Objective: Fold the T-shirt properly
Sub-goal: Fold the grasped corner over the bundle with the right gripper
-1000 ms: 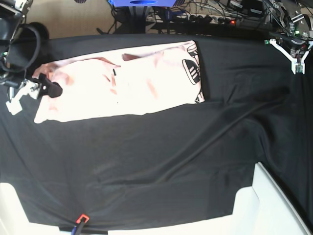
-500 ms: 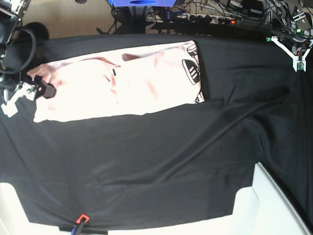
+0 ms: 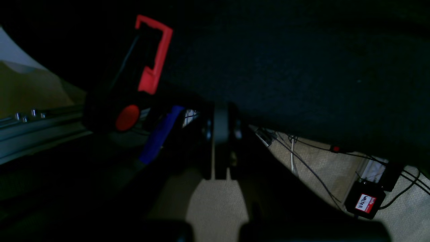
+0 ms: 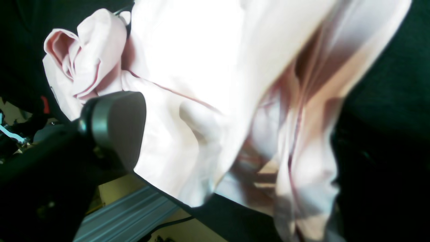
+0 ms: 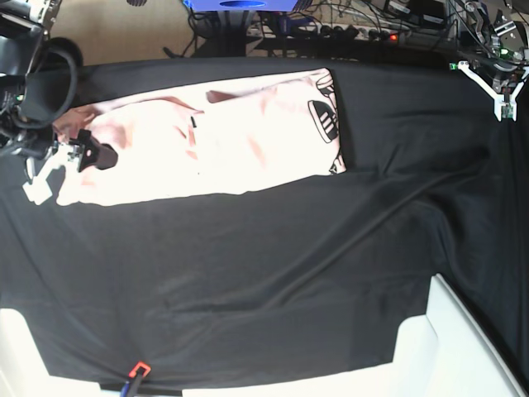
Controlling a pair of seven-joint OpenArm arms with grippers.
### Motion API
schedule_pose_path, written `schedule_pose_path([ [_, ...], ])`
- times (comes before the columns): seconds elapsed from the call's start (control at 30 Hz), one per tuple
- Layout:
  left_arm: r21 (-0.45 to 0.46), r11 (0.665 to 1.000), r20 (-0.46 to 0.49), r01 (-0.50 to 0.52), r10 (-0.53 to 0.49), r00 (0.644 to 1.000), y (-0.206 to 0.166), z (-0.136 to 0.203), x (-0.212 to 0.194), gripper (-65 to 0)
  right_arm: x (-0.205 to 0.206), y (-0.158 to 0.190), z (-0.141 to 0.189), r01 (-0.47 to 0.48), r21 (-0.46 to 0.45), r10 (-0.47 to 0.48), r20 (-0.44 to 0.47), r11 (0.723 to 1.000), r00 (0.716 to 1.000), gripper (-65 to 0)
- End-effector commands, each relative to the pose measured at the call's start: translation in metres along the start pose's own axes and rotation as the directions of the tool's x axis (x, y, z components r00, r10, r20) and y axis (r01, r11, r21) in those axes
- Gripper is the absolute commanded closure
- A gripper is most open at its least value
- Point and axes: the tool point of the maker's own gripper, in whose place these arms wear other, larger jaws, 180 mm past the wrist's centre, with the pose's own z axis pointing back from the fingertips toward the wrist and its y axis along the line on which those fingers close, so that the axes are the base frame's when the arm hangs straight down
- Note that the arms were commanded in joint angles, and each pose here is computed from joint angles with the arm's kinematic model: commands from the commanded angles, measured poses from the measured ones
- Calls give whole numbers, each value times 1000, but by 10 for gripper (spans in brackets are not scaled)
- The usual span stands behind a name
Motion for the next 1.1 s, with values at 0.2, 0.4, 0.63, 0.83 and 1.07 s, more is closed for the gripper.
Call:
schedule_pose_path([
  [0.2, 23, 1000, 30, 10, -11, 1000, 10, 3, 10, 0, 0, -2, 3, -14, -12, 14, -19, 1000, 1000, -7],
  [0.4, 22, 1000, 28, 10, -10, 1000, 9, 3, 9, 0, 4, -10, 7, -40, -54, 38, -28, 998, 999, -3],
  [0.63, 25, 1000, 27, 9, -9, 1000, 10, 3, 8, 0, 37, -30, 24, -126, -179, 124, -20, 976, 992, -3],
  [0.83, 26, 1000, 26, 10, -10, 1000, 10, 3, 8, 0, 65, -51, 50, -194, -295, 188, -48, 936, 981, -3],
  [1.07, 21, 1000, 25, 10, -11, 1000, 8, 3, 8, 0, 76, -72, 66, -291, -436, 260, -129, 852, 957, -3],
])
